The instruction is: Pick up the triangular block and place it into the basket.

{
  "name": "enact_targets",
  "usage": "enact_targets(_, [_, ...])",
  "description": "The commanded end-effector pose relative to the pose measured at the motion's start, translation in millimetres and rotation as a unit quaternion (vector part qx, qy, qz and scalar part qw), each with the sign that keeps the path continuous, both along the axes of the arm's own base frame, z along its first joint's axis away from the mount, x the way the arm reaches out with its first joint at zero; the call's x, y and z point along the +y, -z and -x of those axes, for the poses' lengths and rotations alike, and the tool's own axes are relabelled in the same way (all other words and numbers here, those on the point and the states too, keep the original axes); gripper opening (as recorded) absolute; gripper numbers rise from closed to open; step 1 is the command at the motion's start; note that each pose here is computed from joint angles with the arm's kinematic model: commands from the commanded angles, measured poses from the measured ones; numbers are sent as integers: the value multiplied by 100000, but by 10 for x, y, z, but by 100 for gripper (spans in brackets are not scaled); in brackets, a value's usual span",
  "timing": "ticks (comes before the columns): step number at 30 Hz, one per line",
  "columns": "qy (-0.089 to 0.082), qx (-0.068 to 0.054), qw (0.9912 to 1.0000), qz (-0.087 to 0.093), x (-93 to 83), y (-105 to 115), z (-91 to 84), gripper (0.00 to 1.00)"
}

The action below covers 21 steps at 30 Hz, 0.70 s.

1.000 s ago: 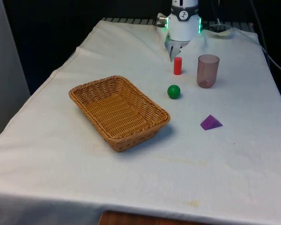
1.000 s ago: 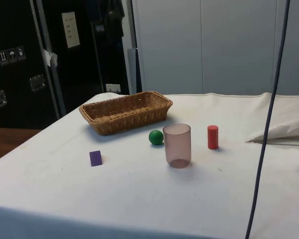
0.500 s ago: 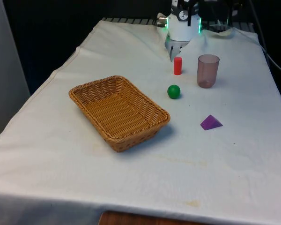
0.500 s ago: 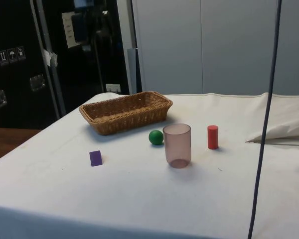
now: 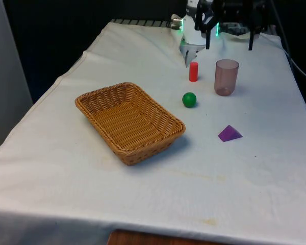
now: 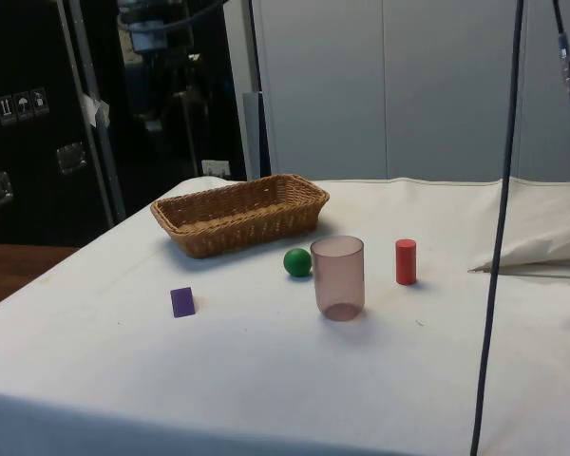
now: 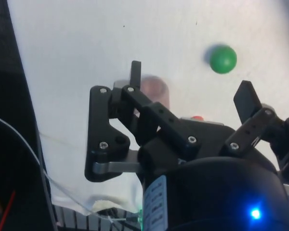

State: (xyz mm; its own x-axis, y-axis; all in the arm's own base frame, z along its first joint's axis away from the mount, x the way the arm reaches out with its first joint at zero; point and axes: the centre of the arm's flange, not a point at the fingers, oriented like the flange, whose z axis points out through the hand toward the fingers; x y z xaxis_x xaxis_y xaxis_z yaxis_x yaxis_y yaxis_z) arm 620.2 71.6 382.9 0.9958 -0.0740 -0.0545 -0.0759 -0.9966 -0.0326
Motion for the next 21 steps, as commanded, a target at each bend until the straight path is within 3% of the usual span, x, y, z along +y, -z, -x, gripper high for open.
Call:
enact_targets(1, [757,-104,99996,-384,7,50,-16,100])
enact_targets(13, [4158,-343,99912,-512,40,349,-102,100])
enact_targets(15, [4062,-127,99917,-173,36,368,-98,100])
enact_targets(21, [6069,-776,99812,-317,84,541,-152,100])
